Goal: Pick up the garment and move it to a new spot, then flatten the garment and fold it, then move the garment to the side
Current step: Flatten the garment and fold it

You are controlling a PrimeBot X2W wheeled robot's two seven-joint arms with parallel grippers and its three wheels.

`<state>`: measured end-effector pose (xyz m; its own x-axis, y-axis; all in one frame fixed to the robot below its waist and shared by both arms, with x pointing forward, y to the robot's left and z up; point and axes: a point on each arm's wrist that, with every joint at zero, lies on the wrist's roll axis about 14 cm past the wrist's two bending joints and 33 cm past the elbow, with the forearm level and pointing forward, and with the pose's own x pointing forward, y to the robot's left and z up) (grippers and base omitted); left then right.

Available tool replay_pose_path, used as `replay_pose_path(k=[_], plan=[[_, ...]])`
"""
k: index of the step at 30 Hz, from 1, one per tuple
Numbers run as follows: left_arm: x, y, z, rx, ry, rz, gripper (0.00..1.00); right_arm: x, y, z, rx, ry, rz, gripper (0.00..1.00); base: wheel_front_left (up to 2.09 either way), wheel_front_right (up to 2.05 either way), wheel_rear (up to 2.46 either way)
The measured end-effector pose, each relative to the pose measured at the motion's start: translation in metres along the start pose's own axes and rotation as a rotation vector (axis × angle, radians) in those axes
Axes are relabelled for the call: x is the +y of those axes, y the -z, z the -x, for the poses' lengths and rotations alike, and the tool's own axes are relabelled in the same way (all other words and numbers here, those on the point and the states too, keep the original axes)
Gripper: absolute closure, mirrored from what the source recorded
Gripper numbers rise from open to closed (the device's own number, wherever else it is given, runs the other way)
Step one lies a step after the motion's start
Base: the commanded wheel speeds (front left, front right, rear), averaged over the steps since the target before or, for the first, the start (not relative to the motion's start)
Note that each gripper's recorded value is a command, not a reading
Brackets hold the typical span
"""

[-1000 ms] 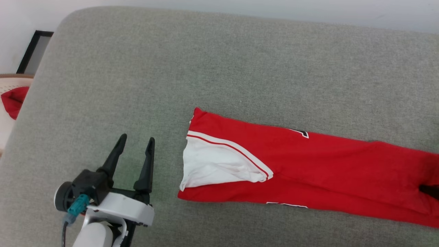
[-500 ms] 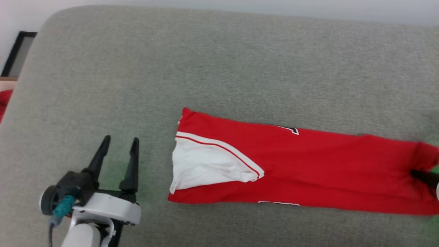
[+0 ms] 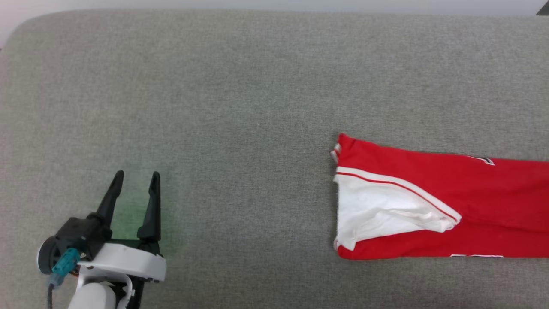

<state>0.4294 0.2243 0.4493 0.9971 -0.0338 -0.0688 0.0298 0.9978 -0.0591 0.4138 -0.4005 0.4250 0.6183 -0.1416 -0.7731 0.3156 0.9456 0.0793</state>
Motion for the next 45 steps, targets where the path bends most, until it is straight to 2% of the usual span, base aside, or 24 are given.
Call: replay_pose_path(k=[3,5,7,10,16,21,25,30,33,38,41,42,43,44,45], plan=[[-0.003,0.0,-0.001,-0.001,0.005,0.009,0.0,-0.006,0.001,0.004,-0.013,0.016,-0.012,1.0,0.0,0.0,0.0],[-0.006,0.0,0.0,-0.002,0.009,0.016,0.0,0.007,0.001,0.005,-0.026,-0.02,-0.009,1.0,0.0,0.0,0.0],[-0.009,-0.001,0.001,-0.004,0.014,0.023,0.0,0.028,0.0,0.007,-0.037,-0.068,0.047,1.0,0.0,0.0,0.0],[-0.008,-0.002,0.005,-0.006,0.008,0.03,0.0,0.07,0.002,0.017,-0.057,-0.171,0.156,1.0,0.0,0.0,0.0],[-0.009,-0.006,0.011,-0.015,0.004,0.044,0.0,0.172,0.018,0.048,-0.063,-0.451,0.325,1.0,0.0,0.0,0.0],[-0.005,-0.006,0.017,-0.014,-0.019,0.065,0.0,0.248,0.036,0.069,-0.047,-0.666,0.426,1.0,0.0,0.0,0.0],[0.001,-0.008,0.023,-0.021,-0.046,0.071,0.0,0.293,0.045,0.08,-0.041,-0.782,0.512,1.0,0.0,0.0,0.0],[0.011,-0.007,0.031,-0.016,-0.088,0.085,0.0,0.327,0.064,0.075,0.02,-0.849,0.6,1.0,0.0,0.0,0.0],[0.015,-0.003,0.037,-0.005,-0.109,0.092,0.0,0.341,0.079,0.065,0.069,-0.87,0.616,1.0,0.0,0.0,0.0],[0.02,-0.002,0.043,-0.001,-0.132,0.097,0.0,0.348,0.104,0.047,0.149,-0.866,0.645,1.0,0.0,0.0,0.0],[0.024,-0.003,0.047,-0.002,-0.145,0.095,0.0,0.351,0.106,0.041,0.144,-0.862,0.644,1.0,0.0,0.0,0.0],[0.025,-0.005,0.048,-0.005,-0.148,0.094,0.0,0.35,0.106,0.04,0.142,-0.86,0.636,0.89,0.0,0.0,0.0],[0.026,-0.006,0.049,-0.009,-0.15,0.094,0.0,0.35,0.106,0.039,0.137,-0.858,0.629,0.89,0.0,0.0,0.0],[0.027,-0.007,0.049,-0.013,-0.151,0.094,0.0,0.351,0.106,0.04,0.131,-0.862,0.621,0.62,0.0,0.0,0.0],[0.026,-0.008,0.05,-0.015,-0.149,0.094,0.0,0.352,0.106,0.042,0.125,-0.869,0.614,0.0,0.0,0.0,0.0]])
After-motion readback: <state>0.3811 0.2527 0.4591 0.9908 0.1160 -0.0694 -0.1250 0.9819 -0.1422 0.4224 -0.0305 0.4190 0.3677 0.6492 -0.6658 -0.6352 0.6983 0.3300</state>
